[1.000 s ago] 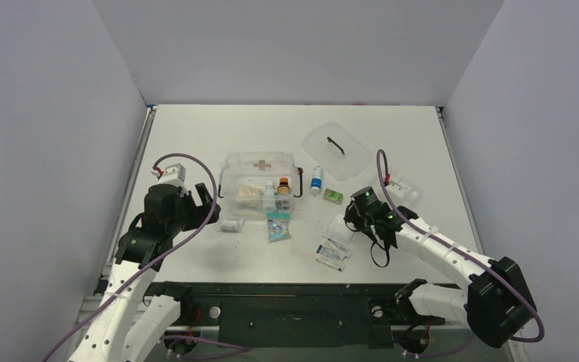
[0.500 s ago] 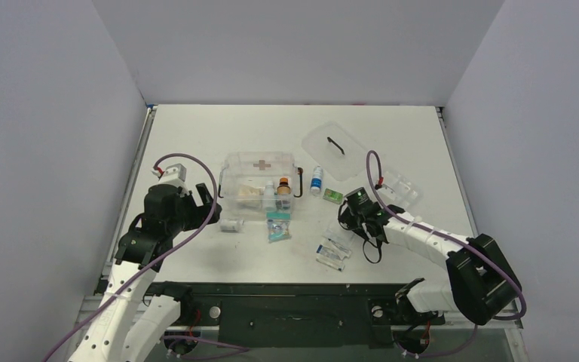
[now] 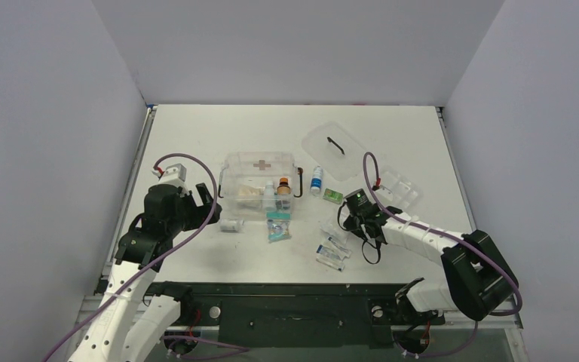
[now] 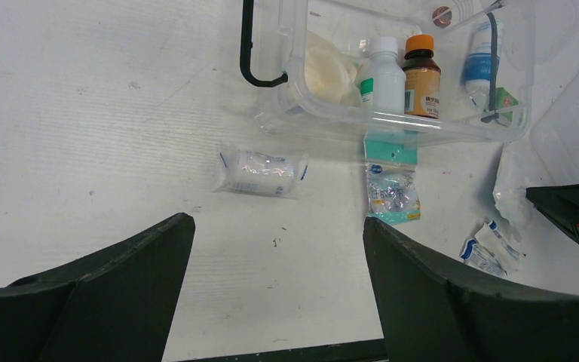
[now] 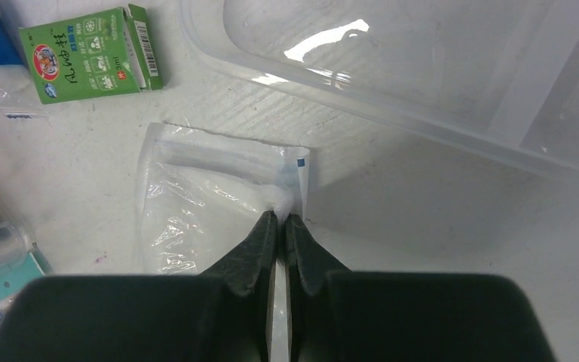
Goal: Organize the medicine kit
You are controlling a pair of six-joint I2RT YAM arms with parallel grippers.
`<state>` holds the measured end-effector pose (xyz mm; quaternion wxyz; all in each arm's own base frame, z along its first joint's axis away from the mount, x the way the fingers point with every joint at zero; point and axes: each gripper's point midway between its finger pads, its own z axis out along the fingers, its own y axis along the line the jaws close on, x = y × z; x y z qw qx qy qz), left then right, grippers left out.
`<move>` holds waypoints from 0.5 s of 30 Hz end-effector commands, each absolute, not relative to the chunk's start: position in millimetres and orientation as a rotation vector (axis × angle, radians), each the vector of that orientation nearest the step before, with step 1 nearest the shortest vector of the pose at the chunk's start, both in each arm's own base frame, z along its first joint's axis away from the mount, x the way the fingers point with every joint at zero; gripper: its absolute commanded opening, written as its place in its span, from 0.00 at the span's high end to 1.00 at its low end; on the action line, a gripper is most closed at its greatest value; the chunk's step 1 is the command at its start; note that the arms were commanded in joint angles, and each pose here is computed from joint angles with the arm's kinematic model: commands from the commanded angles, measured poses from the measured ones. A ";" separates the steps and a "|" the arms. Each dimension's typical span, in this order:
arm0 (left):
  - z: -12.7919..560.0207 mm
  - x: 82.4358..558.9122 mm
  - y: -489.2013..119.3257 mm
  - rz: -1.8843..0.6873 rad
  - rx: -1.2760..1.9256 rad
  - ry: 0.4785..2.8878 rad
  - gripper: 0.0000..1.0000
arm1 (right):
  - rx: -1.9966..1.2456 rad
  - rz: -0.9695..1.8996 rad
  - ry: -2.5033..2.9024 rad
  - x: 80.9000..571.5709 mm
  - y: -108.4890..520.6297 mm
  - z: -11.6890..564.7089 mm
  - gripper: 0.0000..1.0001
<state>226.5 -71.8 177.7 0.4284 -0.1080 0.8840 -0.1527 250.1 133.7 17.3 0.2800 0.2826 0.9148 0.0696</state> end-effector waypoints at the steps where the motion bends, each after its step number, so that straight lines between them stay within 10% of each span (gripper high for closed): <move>1: 191.0 233.9 -76.8 -0.410 -0.234 2.148 0.19 | 0.725 0.196 2.426 254.9 131.5 25.6 1.00; 15: 194.4 232.7 -75.1 -0.406 -0.236 2.131 0.19 | 0.488 0.221 2.177 296.8 128.6 175.1 1.00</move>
